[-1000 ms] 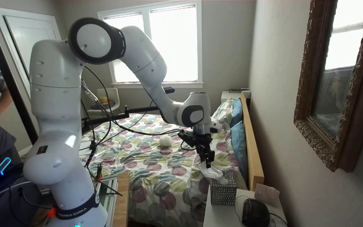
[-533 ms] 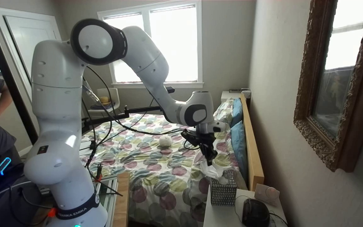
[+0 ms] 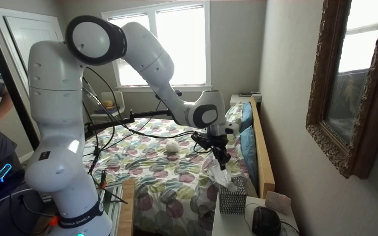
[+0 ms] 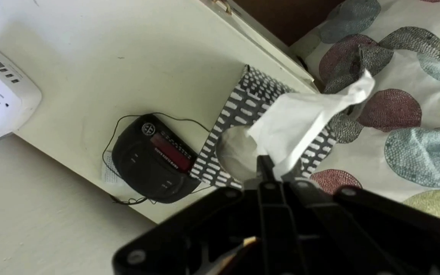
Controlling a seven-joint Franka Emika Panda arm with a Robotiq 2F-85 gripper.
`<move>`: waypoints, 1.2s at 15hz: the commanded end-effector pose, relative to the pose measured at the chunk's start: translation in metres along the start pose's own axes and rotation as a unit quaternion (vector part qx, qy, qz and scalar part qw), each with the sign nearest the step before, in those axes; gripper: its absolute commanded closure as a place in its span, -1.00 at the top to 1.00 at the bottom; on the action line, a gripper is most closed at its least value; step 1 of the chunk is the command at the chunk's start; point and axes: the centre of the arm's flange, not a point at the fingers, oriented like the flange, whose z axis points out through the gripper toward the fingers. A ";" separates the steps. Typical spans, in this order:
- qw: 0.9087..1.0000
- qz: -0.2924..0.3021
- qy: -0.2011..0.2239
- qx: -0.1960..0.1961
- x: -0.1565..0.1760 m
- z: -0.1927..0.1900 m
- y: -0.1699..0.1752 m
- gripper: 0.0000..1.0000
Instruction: Place a single paper towel on the cabinet.
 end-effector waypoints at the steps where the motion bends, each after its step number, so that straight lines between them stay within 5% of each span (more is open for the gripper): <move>1: 1.000 0.004 0.031 -0.002 0.004 -0.048 0.012 -0.99; 11: 0.990 0.065 0.120 -0.025 0.021 -0.137 0.061 -0.99; 18: 0.978 0.147 0.071 -0.128 0.007 -0.119 0.119 -0.99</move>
